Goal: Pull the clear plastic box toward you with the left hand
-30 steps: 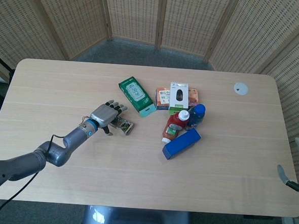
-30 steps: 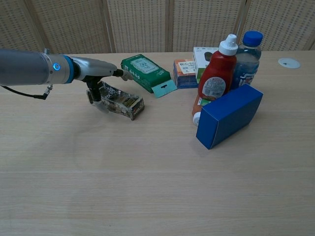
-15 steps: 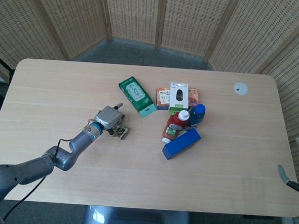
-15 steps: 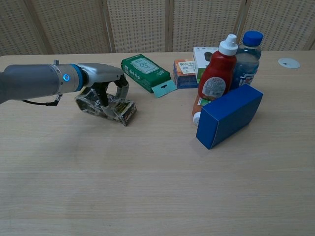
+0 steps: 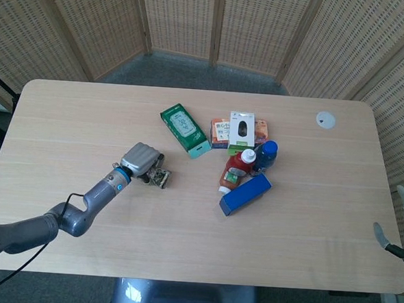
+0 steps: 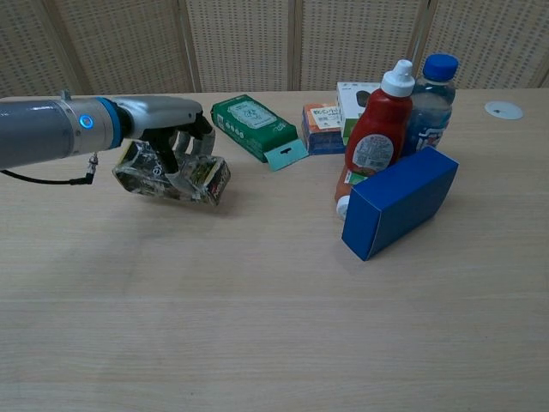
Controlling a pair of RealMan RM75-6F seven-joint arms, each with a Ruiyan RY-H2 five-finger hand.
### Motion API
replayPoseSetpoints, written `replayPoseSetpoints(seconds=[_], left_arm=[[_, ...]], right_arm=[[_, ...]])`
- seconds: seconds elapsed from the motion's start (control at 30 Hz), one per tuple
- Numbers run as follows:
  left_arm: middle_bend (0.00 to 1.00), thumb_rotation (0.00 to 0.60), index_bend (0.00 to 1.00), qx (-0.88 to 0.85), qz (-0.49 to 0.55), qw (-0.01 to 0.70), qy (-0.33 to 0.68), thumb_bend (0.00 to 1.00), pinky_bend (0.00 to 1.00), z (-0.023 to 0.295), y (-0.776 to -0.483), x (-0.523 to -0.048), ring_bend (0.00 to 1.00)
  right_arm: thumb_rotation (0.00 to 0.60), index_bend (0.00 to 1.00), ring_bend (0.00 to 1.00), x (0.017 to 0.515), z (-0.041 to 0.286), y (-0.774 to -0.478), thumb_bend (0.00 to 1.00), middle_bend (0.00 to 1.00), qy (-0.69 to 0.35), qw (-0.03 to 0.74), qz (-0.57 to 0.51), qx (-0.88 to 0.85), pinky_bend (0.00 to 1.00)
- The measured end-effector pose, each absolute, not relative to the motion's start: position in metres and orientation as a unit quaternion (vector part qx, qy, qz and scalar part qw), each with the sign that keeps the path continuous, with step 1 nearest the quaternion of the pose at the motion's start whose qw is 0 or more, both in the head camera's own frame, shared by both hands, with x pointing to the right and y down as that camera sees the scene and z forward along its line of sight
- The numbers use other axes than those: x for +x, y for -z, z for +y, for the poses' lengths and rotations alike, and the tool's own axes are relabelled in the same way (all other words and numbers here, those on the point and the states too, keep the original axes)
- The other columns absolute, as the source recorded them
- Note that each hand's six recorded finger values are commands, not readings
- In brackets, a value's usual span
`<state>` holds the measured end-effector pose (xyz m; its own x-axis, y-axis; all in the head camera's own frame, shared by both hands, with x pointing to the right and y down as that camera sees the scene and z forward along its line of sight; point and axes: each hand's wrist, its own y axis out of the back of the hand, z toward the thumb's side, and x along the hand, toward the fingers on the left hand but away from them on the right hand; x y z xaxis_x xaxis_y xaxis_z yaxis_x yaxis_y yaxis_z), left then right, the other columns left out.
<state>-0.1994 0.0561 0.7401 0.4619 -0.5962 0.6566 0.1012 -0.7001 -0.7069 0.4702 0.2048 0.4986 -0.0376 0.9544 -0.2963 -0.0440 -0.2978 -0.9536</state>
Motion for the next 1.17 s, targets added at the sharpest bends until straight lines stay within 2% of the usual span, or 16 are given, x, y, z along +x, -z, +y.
replayPoseSetpoints(seconds=[0.2, 0.53, 0.63, 0.8, 1.17], left_arm=[[0.80, 0.600, 0.86, -0.788, 0.210, 0.360, 0.453, 0.05, 0.87, 0.039, -0.683, -0.207, 0.85], [0.80, 0.600, 0.86, -0.763, 0.331, 0.400, 0.385, 0.04, 0.85, 0.005, -0.534, -0.242, 0.85], [0.80, 0.600, 0.86, -0.746, 0.367, 0.410, 0.374, 0.04, 0.85, -0.004, -0.499, -0.254, 0.85], [0.80, 0.600, 0.86, -0.738, 0.393, 0.400, 0.374, 0.04, 0.85, -0.008, -0.485, -0.263, 0.85], [0.81, 0.600, 0.86, -0.742, 0.392, 0.394, 0.375, 0.03, 0.85, -0.010, -0.492, -0.255, 0.85]], right_arm=[[0.122, 0.00, 0.00, 0.468, 0.204, -0.508, 0.38, 0.00, -0.582, 0.419, -0.414, -0.561, 0.00], [0.121, 0.00, 0.00, 0.463, 0.200, -0.527, 0.38, 0.00, -0.561, 0.413, -0.418, -0.584, 0.00], [0.126, 0.00, 0.00, 0.462, 0.200, -0.531, 0.38, 0.00, -0.556, 0.412, -0.419, -0.588, 0.00], [0.121, 0.00, 0.00, 0.464, 0.202, -0.530, 0.38, 0.00, -0.553, 0.413, -0.421, -0.588, 0.00], [0.125, 0.00, 0.00, 0.475, 0.209, -0.529, 0.36, 0.00, -0.561, 0.405, -0.427, -0.583, 0.00]])
